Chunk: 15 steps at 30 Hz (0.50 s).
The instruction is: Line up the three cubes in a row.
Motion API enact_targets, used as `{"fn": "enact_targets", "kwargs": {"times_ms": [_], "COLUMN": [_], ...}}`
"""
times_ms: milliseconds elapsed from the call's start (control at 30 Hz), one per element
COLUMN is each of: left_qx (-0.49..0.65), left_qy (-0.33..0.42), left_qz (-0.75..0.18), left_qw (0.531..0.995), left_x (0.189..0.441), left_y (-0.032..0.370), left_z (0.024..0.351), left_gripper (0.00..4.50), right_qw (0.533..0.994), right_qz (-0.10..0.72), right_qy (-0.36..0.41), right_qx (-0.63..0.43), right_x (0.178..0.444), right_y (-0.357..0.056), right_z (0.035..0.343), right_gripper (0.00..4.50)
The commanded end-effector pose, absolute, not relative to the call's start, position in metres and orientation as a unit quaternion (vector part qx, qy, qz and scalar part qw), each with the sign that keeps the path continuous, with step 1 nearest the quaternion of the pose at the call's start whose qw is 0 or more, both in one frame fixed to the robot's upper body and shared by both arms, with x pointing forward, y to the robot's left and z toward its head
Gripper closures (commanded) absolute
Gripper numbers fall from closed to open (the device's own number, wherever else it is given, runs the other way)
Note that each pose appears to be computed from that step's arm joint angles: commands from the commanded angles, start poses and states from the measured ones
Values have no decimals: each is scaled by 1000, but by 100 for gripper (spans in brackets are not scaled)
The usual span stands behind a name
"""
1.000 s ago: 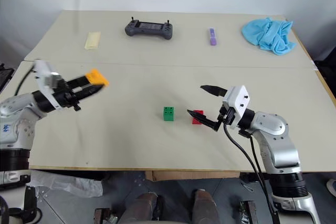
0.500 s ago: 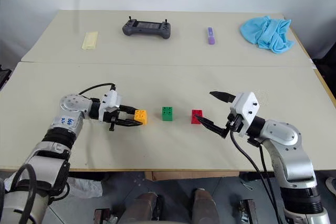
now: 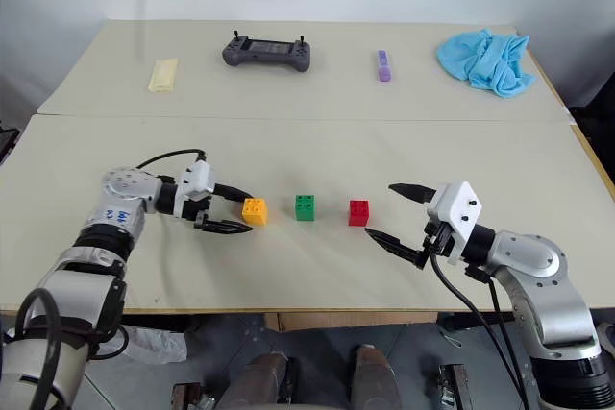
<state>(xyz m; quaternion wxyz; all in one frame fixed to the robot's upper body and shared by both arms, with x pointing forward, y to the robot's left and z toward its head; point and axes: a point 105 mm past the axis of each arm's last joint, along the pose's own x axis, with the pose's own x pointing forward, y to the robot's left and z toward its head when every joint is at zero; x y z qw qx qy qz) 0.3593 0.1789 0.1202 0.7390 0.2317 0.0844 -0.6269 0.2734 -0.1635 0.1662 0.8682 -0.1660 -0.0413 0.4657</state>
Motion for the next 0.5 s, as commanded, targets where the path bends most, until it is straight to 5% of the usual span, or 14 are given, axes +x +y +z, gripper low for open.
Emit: {"fn": "enact_targets", "kwargs": {"times_ms": [33, 200, 500], "left_qx": [223, 189, 229], "left_qy": [40, 14, -46], "left_qz": [-597, -533, -512], "left_qw": [770, 825, 827], "left_x": [352, 334, 323], "left_y": [207, 242, 233], "left_z": [146, 179, 204], "left_gripper": [55, 55, 55], "right_qw": [853, 824, 801], "right_qz": [490, 523, 546], "right_qy": [-42, -7, -39], "right_qx": [-174, -218, -241], "right_x": [269, 266, 274], "right_y": [-174, -195, -192], "right_z": [178, 185, 187], "right_gripper": [0, 0, 0]}}
